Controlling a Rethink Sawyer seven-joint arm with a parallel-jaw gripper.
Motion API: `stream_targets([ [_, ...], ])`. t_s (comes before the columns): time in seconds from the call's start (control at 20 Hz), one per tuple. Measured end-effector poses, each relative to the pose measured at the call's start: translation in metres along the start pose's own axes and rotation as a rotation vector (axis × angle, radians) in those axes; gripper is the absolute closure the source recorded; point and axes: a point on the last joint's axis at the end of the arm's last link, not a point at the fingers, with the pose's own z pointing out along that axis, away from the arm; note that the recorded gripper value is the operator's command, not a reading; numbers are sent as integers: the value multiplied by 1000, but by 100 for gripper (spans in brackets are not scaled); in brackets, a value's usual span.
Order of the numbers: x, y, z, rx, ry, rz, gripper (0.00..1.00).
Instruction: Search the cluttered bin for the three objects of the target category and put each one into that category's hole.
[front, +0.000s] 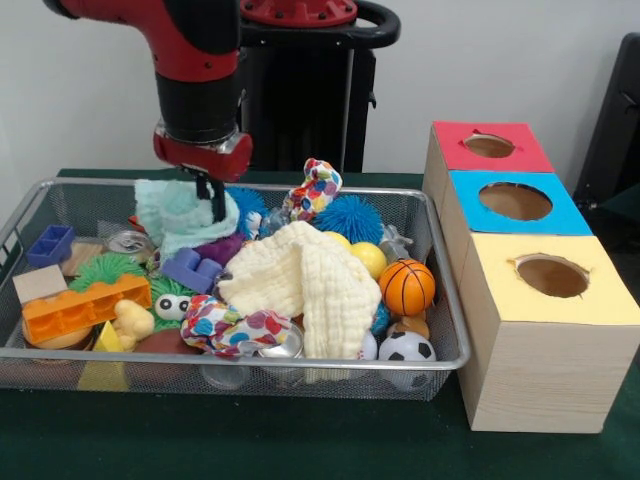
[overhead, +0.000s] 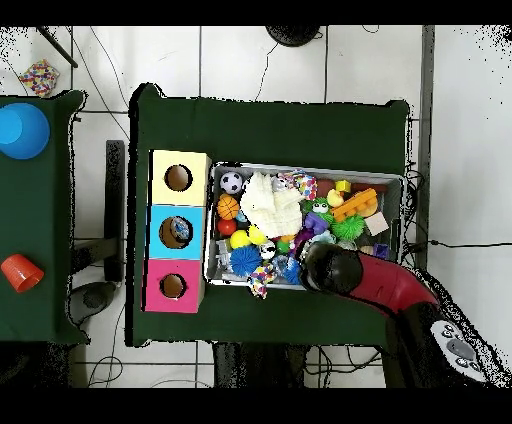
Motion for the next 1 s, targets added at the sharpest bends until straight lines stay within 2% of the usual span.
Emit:
stream_targets([
  [0.2,2,17,-2,-69,25,39,100],
  [0.25,3,22,-1,-97,38,54,100],
  [0.55,10,39,6,-190,74,94,100],
  [0.85,22,54,18,-264,64,110,100],
  [1.0,28,57,22,-284,57,115,100],
])
